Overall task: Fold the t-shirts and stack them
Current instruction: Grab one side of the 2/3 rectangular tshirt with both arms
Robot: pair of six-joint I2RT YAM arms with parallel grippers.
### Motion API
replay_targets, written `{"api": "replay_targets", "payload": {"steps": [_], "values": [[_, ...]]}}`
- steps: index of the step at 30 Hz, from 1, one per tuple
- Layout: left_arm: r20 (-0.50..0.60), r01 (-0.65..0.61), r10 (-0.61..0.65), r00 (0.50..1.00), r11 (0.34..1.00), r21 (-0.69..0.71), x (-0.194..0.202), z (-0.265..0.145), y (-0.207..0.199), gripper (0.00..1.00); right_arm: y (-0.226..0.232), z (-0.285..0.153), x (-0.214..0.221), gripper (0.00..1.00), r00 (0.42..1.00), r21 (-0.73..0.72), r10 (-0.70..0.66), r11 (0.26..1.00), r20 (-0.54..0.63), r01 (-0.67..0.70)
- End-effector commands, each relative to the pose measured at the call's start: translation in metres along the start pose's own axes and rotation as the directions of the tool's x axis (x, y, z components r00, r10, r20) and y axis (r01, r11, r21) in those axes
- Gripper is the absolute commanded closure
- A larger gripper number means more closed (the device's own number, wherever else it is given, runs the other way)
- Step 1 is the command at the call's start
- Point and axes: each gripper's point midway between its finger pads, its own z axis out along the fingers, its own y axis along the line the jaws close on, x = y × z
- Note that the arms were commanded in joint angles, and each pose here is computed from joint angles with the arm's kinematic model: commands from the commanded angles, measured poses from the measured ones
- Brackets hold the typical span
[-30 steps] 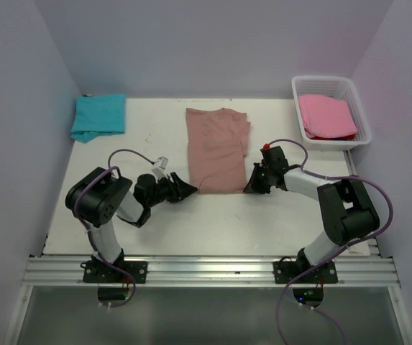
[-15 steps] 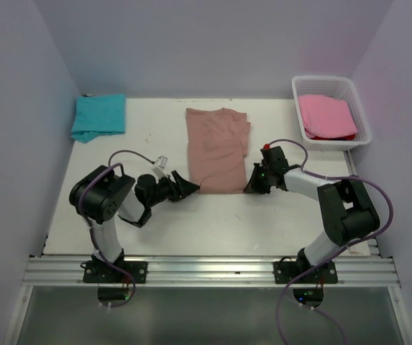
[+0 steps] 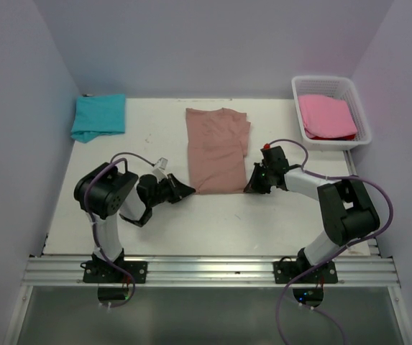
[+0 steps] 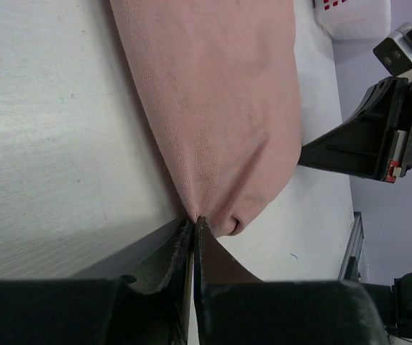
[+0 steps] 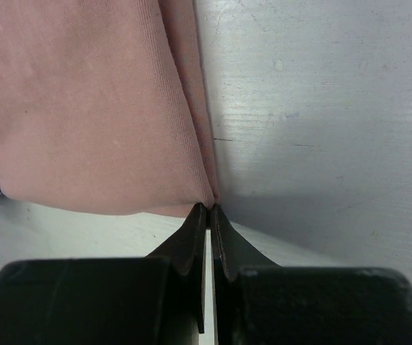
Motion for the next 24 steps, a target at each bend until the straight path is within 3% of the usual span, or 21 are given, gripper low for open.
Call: {"api": "replay_targets", "payload": {"steps": [1,2,10,24], "values": [[-0.201,0.065,-0.13,0.971,0.952,-0.3,0.072,-0.033,0.073,0.95,-0.01,0.0,0.0,1.0,1.0,0.037,-0.011,0.999,0.004,0.011],[-0.201,0.063,-0.127,0.971,0.952,-0.299,0.072,-0.033,0.073,1.0,-0.011,0.0,0.001,1.0,1.0,0.036,-0.011,0.999,0.002,0.011],[-0.205,0.05,-0.111,0.972,0.958,-0.282,0.066,-0.035,0.063,1.0,-0.011,-0.004,0.0,1.0,1.0,0.04,-0.018,0.999,0.008,0.018],[-0.237,-0.135,0.059,0.97,0.937,-0.321,0.032,-0.055,0.038,1.0,-0.006,-0.032,-0.008,1.0,0.997,0.048,-0.061,0.997,0.047,0.059]]}}
